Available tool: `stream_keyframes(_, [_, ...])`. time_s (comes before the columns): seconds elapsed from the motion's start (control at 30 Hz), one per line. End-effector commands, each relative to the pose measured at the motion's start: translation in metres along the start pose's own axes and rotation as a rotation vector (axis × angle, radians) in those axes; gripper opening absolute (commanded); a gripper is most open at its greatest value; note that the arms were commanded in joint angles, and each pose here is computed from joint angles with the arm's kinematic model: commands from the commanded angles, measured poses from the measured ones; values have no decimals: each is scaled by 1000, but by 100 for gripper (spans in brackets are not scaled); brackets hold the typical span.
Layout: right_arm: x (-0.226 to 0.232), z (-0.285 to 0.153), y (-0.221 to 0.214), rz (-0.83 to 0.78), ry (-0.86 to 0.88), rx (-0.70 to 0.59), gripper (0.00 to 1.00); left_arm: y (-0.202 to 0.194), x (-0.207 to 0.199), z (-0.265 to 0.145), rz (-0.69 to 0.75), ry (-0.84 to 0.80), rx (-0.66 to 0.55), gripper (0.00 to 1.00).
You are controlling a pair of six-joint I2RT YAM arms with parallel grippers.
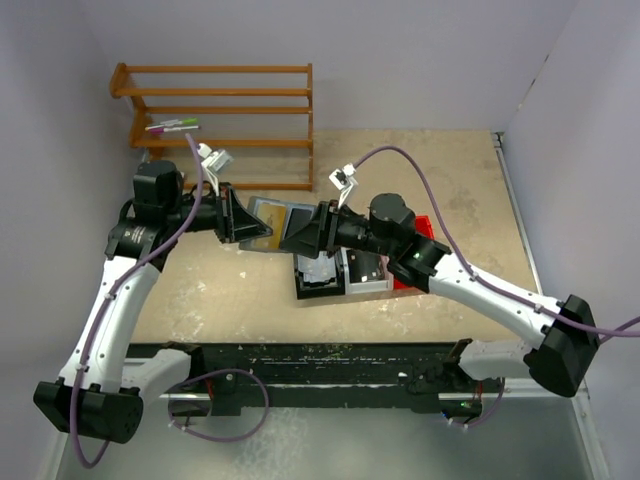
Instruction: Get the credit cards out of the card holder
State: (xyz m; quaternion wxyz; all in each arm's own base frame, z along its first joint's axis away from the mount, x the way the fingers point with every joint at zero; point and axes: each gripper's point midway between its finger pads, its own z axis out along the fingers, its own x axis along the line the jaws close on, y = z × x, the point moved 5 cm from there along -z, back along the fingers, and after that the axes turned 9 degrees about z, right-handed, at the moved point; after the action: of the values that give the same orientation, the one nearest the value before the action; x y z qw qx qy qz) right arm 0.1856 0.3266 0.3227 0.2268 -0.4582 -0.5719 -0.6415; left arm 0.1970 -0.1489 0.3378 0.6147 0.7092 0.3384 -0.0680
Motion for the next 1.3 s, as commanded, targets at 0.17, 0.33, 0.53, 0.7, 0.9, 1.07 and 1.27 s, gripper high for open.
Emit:
stream_keyframes(0.17, [22,-12,2,11,139,-45,51,14,-33,-10,-5,-240,-52,1])
stream_keyframes(0.33, [32,-3,8,14,192,-42,47,13,-40,-12,-15,-283,-56,1])
stream_keyframes(0.53, [41,0,14,25,245,-54,41,10,-47,-16,-6,-318,-44,1])
stream_keyframes(0.7, [44,5,17,48,294,-57,32,9,-50,-18,-7,-336,-48,7])
stream_keyframes(0.9, [45,9,20,65,313,-75,10,0,-50,-18,-13,-365,-40,16])
stream_keyframes(1.07, [44,4,17,57,319,-74,0,-5,-53,-20,-13,-411,-13,31])
stream_keyframes(1.27, [46,-8,12,38,338,-74,0,-6,-62,-26,34,-441,-17,47])
